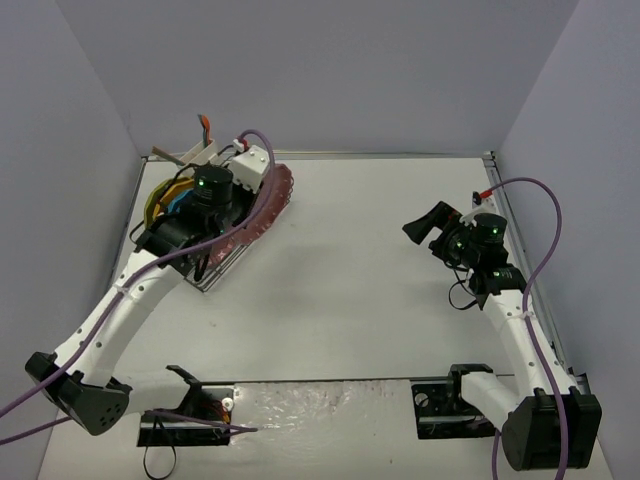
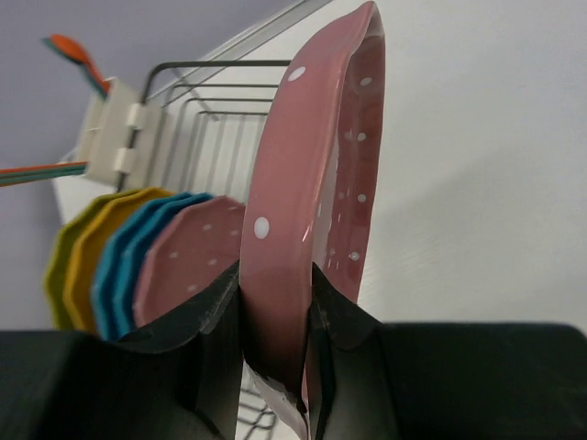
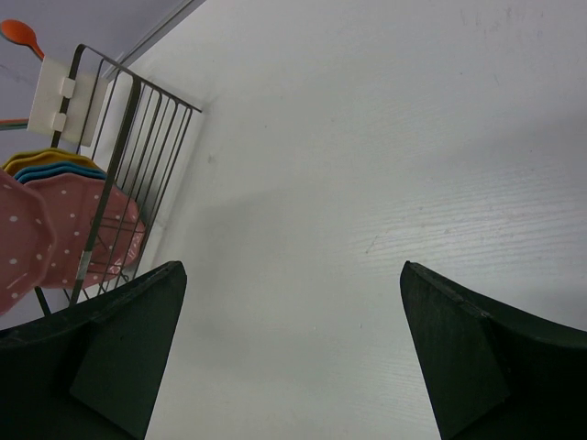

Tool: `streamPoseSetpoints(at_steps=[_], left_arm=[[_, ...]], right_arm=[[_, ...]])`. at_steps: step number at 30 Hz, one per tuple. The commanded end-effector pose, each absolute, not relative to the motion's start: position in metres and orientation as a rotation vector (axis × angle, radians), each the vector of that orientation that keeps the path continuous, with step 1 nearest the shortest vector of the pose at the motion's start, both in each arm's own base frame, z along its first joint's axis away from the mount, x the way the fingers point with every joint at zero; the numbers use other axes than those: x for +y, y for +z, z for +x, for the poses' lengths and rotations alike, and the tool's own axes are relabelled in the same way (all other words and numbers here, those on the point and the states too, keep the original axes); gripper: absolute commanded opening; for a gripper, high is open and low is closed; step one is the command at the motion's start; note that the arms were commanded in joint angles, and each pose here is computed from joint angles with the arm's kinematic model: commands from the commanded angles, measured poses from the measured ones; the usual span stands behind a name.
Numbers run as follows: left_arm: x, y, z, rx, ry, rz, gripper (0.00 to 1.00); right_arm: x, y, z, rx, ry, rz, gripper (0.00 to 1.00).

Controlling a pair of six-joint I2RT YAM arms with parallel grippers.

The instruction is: Load the plates into the dish rack

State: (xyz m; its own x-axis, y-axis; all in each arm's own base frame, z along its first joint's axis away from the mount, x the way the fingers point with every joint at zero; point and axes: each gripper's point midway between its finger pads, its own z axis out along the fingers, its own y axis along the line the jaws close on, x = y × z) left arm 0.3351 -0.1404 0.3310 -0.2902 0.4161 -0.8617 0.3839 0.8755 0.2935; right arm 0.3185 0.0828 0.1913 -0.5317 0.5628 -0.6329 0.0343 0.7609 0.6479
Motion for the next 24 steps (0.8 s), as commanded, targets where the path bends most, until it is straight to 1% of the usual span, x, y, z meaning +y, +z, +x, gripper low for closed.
streamPoseSetpoints(at_steps=[1,5,12,18,24], left_arm=[[-0.088,0.412,0.342,1.697,0.260,0.614,0.00],[-0.064,0.411,0.356,1.711,0.291,0.623,0.00],[-0.037,0.367,0.383,1.812,0.316,0.632,0.00],[-0.040,0.338,0.397,1.853,0.263,0.675,0.00],[-0.040,0.318,0.399,1.863,0.235,0.694,0.00]], right_arm=[[0.092,0.219,0.326,1.953,0.778,0.364,1.00],[0.094,0.220,0.327,1.950,0.798,0.361,1.00],[0.095,0.211,0.326,1.970,0.803,0.371,1.00],[0.096,0.204,0.326,1.981,0.814,0.374,1.00],[0.097,0.201,0.326,1.988,0.814,0.373,1.00]])
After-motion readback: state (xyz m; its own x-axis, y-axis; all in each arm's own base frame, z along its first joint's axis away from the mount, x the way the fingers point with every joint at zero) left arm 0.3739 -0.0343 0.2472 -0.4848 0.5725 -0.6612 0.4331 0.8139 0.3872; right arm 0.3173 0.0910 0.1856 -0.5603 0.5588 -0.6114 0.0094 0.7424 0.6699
